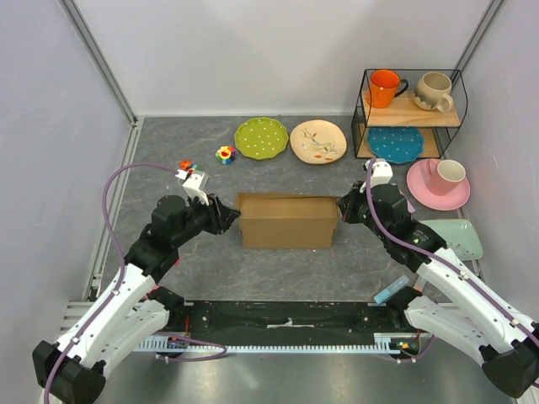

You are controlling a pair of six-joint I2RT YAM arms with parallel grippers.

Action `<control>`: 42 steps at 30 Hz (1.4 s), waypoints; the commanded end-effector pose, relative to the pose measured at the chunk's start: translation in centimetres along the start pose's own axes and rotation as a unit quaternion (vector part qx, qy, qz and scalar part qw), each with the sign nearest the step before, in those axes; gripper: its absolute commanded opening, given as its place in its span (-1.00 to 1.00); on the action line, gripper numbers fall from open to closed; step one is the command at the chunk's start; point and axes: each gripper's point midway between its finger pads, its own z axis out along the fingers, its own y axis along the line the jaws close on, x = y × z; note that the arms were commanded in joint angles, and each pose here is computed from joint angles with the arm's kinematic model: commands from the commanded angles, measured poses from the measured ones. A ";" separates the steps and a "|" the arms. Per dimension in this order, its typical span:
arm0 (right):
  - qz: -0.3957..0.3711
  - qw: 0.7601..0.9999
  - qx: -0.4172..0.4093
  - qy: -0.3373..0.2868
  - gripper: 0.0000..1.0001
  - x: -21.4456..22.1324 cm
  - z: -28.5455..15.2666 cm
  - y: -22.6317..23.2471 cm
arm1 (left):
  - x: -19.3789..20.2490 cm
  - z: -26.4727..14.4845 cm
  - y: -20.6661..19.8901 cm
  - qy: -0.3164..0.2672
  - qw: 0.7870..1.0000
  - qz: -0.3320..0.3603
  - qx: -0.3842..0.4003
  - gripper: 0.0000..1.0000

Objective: Fold the paper box

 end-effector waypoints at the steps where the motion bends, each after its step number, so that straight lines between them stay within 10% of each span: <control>1: -0.007 0.995 0.044 0.091 -1.00 5.1 0.1 -2.4 | -3.9 -1.4 -1.0 -0.036 0.998 0.041 -0.007 -0.17; 22: -0.011 0.995 0.038 0.095 -1.00 5.1 0.2 -2.1 | -6.2 0.4 -0.5 -0.032 0.995 0.090 -0.024 -0.25; 34: -0.008 0.994 0.038 0.098 -1.00 5.4 0.2 -2.2 | -5.3 1.5 -1.0 -0.019 0.997 0.077 0.000 -0.96; 42: -0.006 0.995 0.033 0.092 -1.00 4.9 0.1 -1.8 | -0.5 1.4 0.4 0.007 0.999 0.043 -0.001 -0.97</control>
